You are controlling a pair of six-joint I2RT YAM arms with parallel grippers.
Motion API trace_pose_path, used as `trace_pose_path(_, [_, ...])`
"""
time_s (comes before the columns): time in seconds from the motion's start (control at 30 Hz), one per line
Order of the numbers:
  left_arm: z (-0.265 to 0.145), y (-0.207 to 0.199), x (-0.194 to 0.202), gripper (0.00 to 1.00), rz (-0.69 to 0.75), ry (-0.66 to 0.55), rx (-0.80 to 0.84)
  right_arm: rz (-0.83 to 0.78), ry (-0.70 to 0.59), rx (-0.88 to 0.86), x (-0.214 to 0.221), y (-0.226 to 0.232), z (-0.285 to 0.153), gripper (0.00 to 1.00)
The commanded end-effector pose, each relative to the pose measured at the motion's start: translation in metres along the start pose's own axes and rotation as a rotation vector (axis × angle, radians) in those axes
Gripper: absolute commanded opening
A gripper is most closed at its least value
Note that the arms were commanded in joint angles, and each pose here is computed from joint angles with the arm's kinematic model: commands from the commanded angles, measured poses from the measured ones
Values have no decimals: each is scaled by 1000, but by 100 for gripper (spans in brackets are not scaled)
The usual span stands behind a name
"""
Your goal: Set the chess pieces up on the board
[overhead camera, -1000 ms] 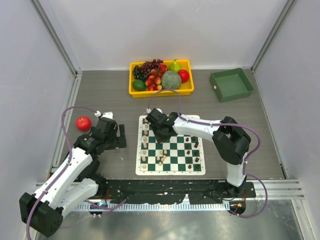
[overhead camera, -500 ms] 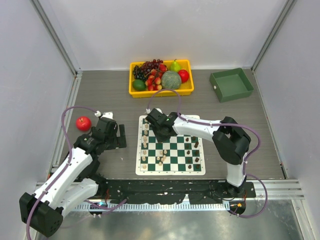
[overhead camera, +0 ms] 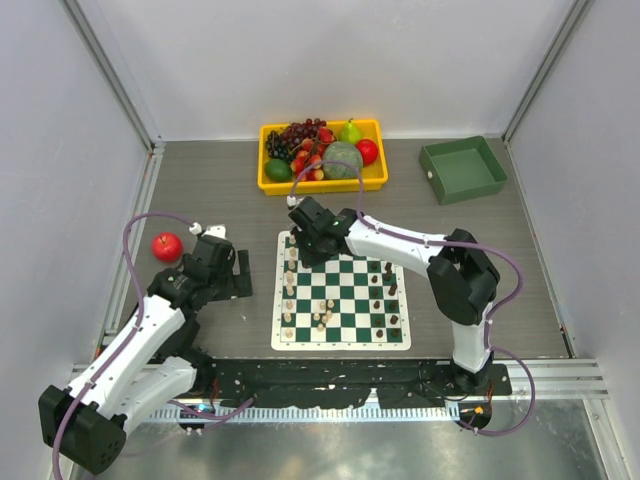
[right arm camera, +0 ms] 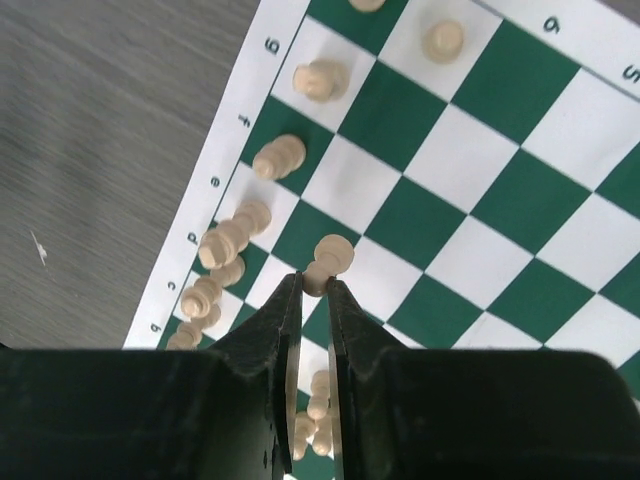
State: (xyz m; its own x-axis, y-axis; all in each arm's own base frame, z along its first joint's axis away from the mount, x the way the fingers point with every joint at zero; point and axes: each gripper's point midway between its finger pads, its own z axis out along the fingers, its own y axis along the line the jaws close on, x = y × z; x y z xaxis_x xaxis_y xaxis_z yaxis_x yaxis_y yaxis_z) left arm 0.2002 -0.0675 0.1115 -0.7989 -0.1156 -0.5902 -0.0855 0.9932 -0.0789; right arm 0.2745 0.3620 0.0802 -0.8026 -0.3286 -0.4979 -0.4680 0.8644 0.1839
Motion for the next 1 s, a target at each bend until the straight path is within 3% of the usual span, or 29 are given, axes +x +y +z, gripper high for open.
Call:
trace_pose_path(0.0, [-3, 3, -6, 100, -18, -28, -12, 51, -46, -84, -29, 6, 4, 19])
trace_pose_path(0.4, [-2, 2, -8, 100, -12, -23, -15, 115, -67, -112, -55, -9, 24, 19])
trace_pose_path(0.97, [-1, 3, -7, 99, -8, -22, -19, 141, -54, -89, -55, -16, 46, 20])
